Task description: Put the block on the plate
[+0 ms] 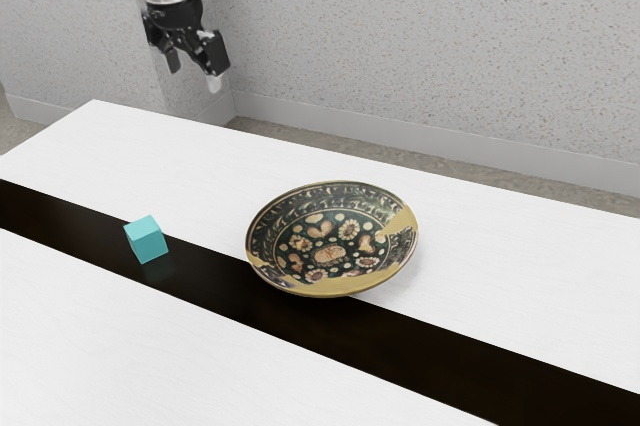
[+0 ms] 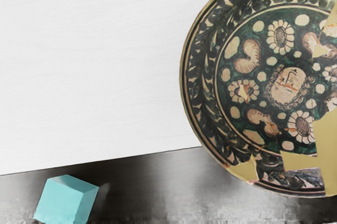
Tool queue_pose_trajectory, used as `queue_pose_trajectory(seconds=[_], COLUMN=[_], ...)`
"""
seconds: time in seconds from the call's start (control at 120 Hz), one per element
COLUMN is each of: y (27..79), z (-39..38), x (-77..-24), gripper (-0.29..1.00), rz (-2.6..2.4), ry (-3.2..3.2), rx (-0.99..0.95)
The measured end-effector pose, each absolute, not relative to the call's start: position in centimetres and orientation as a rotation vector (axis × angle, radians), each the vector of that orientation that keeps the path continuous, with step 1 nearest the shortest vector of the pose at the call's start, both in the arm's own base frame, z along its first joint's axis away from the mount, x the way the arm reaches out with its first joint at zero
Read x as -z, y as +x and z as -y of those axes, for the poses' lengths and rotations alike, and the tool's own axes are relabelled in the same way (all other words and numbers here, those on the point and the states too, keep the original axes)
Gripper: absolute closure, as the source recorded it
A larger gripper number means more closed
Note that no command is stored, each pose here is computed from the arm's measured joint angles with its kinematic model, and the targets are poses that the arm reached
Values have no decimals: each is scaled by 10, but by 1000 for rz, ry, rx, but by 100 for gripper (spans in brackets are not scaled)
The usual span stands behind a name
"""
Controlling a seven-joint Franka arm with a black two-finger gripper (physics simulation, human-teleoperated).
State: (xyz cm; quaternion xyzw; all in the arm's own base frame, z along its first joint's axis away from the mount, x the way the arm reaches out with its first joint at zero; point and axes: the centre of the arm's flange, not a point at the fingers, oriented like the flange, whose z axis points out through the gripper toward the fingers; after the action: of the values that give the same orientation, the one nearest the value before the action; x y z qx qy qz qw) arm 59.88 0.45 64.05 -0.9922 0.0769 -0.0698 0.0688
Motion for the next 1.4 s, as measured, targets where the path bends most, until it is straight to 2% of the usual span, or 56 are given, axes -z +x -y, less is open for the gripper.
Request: queue_pose_trajectory(seconds=[0.067,0.133,0.308,0.625,0.967,1.4], y=[598,602,605,612,590,603], z=[0,-3,-107,-188,-223,-235], x=[-636,-610,-511,-390,-327,-314], gripper=[0,0,0,0,0,0], rz=[-240,-254,-140,-291,-549,-796], ry=[-2993,-2996,-3011,-3023,-3037,-2980], rx=[180,120,-61,-172,-159,-57])
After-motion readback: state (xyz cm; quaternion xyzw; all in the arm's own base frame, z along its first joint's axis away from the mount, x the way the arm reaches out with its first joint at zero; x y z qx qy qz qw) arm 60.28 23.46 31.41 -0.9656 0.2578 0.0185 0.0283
